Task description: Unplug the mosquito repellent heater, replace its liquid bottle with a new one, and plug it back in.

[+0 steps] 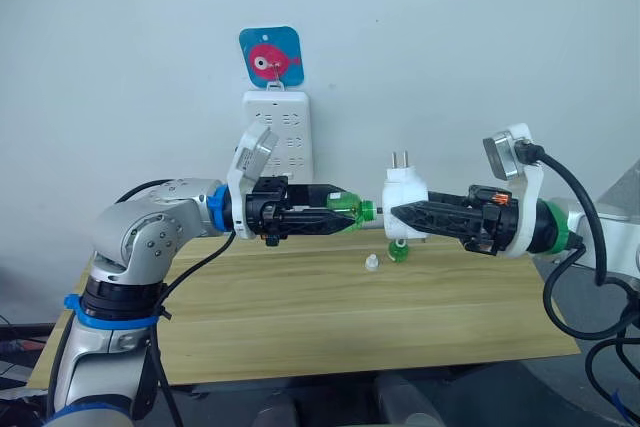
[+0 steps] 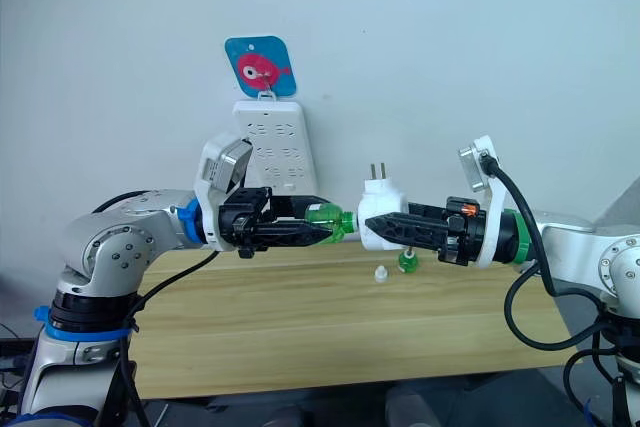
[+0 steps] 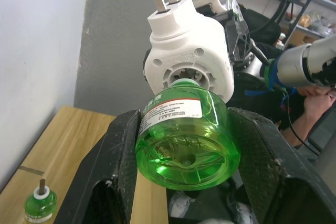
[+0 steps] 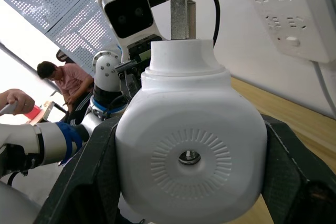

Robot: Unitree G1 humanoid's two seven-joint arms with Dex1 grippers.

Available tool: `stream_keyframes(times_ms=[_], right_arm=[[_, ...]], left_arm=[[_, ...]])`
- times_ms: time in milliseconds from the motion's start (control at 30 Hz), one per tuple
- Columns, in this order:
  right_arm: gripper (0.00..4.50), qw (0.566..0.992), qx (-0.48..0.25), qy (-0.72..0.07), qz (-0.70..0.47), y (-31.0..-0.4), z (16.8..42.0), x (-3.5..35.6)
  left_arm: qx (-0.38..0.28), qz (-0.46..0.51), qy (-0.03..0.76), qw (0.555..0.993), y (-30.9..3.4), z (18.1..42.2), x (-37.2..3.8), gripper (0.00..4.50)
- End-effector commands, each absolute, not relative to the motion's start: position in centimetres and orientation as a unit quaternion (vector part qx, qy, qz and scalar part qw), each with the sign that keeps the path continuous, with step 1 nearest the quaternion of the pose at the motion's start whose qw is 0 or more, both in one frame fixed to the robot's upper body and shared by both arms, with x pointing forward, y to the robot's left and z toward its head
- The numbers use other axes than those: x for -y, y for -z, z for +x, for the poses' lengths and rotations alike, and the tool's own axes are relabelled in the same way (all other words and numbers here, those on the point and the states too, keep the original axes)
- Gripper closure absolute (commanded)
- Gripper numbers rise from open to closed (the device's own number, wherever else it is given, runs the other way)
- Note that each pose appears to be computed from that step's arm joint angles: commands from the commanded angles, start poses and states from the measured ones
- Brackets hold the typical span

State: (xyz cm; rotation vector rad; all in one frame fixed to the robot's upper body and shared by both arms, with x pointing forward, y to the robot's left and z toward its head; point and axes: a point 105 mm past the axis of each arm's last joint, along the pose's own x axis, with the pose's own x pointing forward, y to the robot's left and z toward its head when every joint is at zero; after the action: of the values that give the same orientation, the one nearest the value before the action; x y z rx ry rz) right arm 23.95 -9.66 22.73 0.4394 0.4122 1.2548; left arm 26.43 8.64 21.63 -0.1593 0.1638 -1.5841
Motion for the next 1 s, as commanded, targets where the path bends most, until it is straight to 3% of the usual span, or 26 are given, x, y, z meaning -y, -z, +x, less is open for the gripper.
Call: stream_keyframes(times_ms=[33,533,1000], right_arm=[[1.51,0.751,-0.181,-0.606,0.191,-23.3,23.1,8.9],[1.51,0.760,-0.176,-0.592,0.204,-23.5,23.8,9.4],[1.51,0.754,-0.177,-0.594,0.218,-23.4,23.6,8.9]], left_arm=[[-0.048,-0.048,0.733,0.677,-22.7,25.6,-7.7,2.22],[-0.046,-0.056,0.739,0.670,-22.8,25.2,-7.6,2.22],[-0.019,-0.070,0.716,0.695,-23.2,26.2,-7.2,2.22]])
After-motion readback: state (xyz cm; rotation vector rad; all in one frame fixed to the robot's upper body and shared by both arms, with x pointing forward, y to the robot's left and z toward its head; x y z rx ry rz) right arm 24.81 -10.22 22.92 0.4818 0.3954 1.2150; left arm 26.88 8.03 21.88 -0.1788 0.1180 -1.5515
